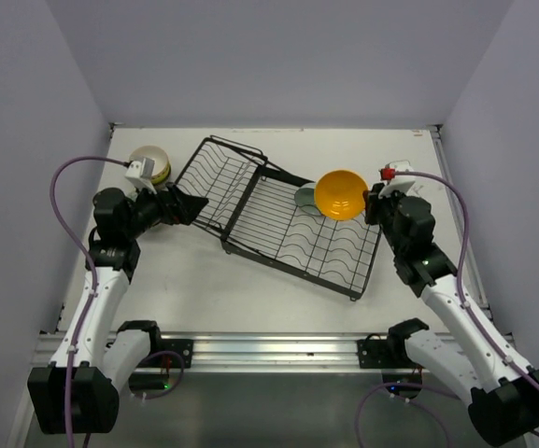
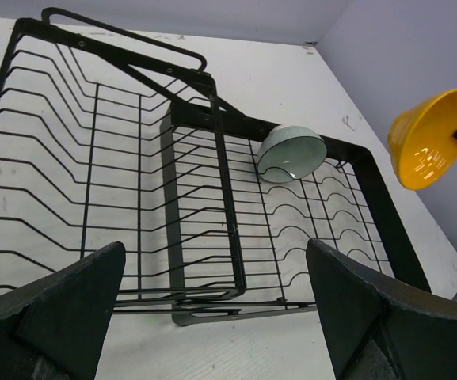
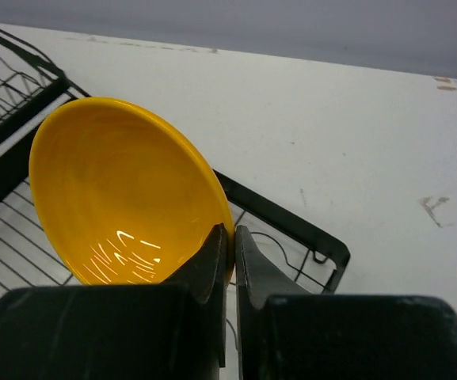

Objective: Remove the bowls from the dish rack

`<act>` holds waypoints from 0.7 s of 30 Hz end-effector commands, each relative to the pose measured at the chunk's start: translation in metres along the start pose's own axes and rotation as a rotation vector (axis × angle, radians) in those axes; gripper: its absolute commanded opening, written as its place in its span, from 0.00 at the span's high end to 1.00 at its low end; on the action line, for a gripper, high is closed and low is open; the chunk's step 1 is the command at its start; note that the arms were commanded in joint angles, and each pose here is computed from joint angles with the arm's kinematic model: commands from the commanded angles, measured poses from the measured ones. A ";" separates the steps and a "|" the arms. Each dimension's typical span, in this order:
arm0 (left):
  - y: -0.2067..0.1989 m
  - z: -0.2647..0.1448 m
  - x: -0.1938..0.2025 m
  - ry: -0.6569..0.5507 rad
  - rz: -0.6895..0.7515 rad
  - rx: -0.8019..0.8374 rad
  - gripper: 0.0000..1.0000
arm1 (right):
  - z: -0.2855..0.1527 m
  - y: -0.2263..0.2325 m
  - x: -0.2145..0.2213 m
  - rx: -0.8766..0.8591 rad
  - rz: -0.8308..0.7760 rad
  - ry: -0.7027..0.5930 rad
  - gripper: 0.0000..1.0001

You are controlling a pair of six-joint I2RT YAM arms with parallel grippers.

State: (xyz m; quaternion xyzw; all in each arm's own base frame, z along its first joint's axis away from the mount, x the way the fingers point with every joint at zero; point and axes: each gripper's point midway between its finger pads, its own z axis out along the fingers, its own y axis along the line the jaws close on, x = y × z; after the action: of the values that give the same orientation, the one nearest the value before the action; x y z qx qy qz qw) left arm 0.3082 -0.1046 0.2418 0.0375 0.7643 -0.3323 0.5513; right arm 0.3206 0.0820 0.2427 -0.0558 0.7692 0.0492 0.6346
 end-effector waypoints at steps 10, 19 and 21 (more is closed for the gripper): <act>-0.061 0.000 -0.011 -0.026 0.153 0.239 0.00 | 0.018 0.133 -0.025 -0.347 0.063 0.045 1.00; -0.058 0.012 0.010 0.071 0.177 0.170 0.08 | 0.014 0.227 -0.042 -0.486 -0.010 0.071 1.00; -0.054 0.015 0.015 0.101 0.170 0.148 0.15 | 0.013 0.239 -0.049 -0.499 -0.017 0.062 1.00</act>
State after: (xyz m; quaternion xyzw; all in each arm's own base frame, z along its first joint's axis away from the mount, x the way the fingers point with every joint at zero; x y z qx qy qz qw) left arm 0.2838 -0.1639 0.2488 0.1542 0.7491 -0.3689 0.5282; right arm 0.3031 0.3071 0.2500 -0.2353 0.7759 0.2160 0.5441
